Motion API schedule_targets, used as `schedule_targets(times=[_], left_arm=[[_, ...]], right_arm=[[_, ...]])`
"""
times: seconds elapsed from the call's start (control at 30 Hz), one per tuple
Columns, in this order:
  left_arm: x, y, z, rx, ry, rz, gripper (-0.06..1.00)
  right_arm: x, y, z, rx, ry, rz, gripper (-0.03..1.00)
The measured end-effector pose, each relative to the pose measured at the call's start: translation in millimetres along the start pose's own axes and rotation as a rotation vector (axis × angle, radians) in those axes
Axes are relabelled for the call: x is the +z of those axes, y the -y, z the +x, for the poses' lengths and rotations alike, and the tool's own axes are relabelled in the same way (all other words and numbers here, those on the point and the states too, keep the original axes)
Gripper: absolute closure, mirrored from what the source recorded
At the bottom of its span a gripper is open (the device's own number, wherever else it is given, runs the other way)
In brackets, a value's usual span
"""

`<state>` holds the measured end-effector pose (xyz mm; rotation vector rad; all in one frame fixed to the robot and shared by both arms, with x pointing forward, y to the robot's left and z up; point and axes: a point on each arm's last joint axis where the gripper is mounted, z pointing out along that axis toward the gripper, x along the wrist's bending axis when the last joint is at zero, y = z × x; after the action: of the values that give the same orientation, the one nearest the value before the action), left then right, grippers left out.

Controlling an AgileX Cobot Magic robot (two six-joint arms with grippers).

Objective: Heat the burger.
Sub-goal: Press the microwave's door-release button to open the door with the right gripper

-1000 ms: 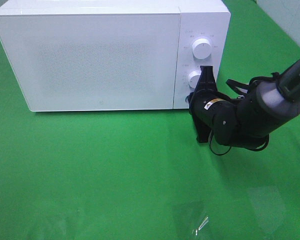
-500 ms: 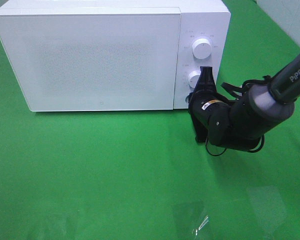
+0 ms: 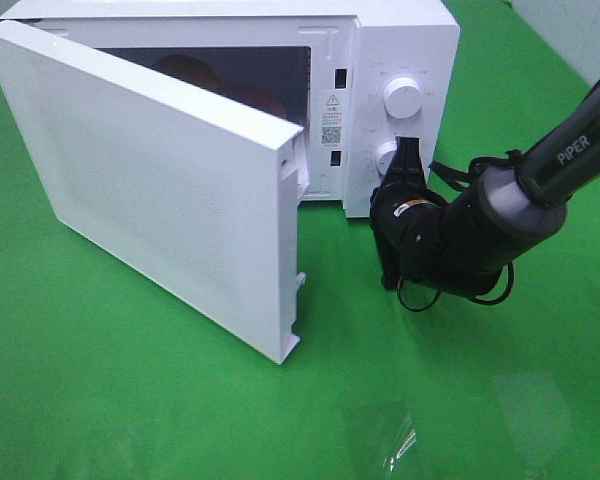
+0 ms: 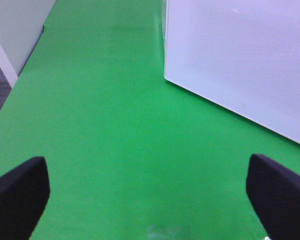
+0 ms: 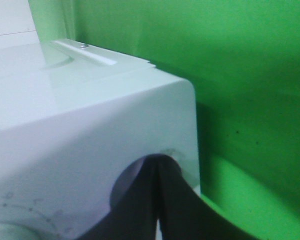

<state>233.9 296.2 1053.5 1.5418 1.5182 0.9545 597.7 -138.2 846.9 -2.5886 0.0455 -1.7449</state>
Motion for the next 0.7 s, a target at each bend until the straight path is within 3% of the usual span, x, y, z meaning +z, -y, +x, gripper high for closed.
schedule_targets(times=[0.7], left_arm=[[0.0, 0.0, 0.0, 0.0, 0.0, 0.0, -0.05]], right_arm=[[-14.0, 0.3, 4.3, -0.023, -0.037, 0.017, 0.95]])
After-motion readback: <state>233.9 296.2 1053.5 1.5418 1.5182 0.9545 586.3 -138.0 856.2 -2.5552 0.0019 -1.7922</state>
